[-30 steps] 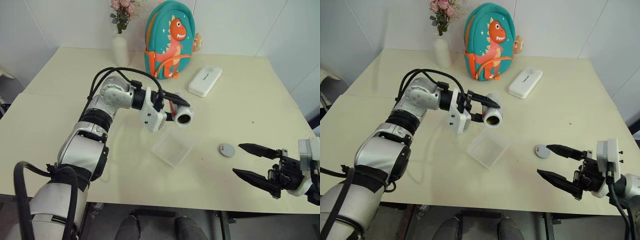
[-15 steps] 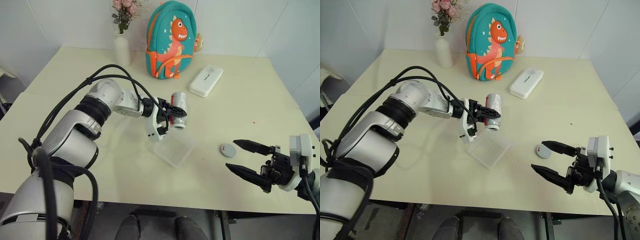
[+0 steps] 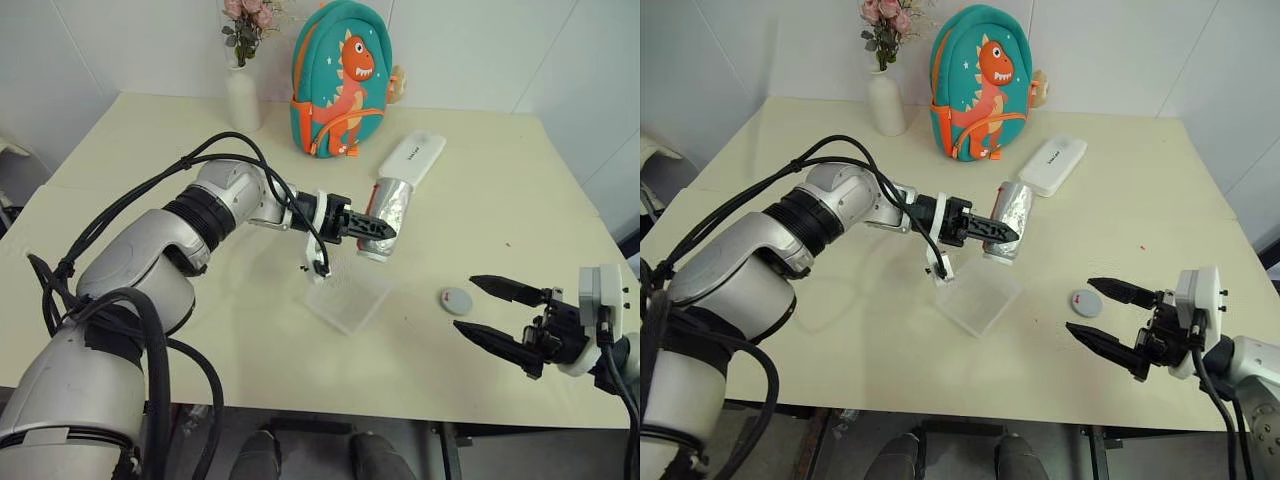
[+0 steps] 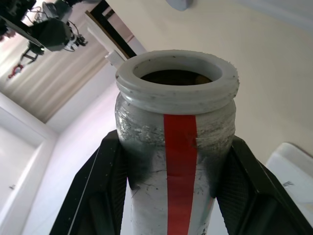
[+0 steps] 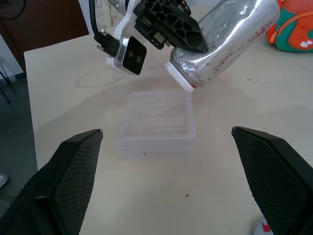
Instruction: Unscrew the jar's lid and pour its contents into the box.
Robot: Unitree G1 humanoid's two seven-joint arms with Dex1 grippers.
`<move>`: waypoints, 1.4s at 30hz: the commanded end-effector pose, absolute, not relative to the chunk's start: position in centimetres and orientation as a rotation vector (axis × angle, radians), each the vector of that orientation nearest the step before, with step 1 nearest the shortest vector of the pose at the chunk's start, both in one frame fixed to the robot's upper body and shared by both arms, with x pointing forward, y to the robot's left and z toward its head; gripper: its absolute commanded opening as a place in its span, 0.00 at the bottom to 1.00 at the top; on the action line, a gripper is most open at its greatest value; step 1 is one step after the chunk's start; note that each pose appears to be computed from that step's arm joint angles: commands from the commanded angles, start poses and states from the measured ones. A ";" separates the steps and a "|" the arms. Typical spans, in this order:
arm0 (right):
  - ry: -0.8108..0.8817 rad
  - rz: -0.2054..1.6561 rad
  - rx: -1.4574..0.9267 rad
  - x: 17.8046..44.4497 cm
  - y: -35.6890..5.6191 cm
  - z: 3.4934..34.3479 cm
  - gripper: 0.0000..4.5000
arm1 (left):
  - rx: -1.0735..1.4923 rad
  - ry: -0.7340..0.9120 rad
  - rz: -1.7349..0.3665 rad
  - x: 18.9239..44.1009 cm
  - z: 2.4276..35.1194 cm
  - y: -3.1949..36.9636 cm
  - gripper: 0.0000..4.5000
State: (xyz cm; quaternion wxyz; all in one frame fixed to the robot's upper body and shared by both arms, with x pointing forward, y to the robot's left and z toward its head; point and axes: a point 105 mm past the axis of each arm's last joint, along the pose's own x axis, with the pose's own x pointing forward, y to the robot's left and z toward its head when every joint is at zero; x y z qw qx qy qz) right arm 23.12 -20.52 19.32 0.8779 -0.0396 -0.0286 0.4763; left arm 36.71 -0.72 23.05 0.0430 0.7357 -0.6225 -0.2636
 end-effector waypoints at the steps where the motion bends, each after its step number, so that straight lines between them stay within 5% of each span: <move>1: -0.081 1.010 -0.103 23.1 -20.3 19.7 0.99 | 2.299 -2.099 -0.710 36.1 22.9 -0.6 0.46; 7: -0.076 1.024 -0.104 23.4 -20.1 19.8 0.99 | 2.241 -2.269 -0.455 34.7 23.5 -0.2 0.46; 17: -0.075 1.045 -0.118 24.2 -20.0 20.2 0.99 | 2.272 -2.269 -0.261 34.9 24.3 0.4 0.46; 32: -0.083 1.061 -0.116 24.7 -19.7 20.3 0.99 | 2.334 -2.250 -0.199 37.0 22.9 1.1 0.46; 35: -0.080 1.065 -0.116 24.8 -19.5 20.3 0.99 | 2.219 -2.423 -0.286 34.6 20.7 0.9 0.46; 42: -0.081 1.057 -0.117 25.0 -19.6 20.1 0.99 | 2.326 -2.252 -0.147 36.8 24.4 1.0 0.46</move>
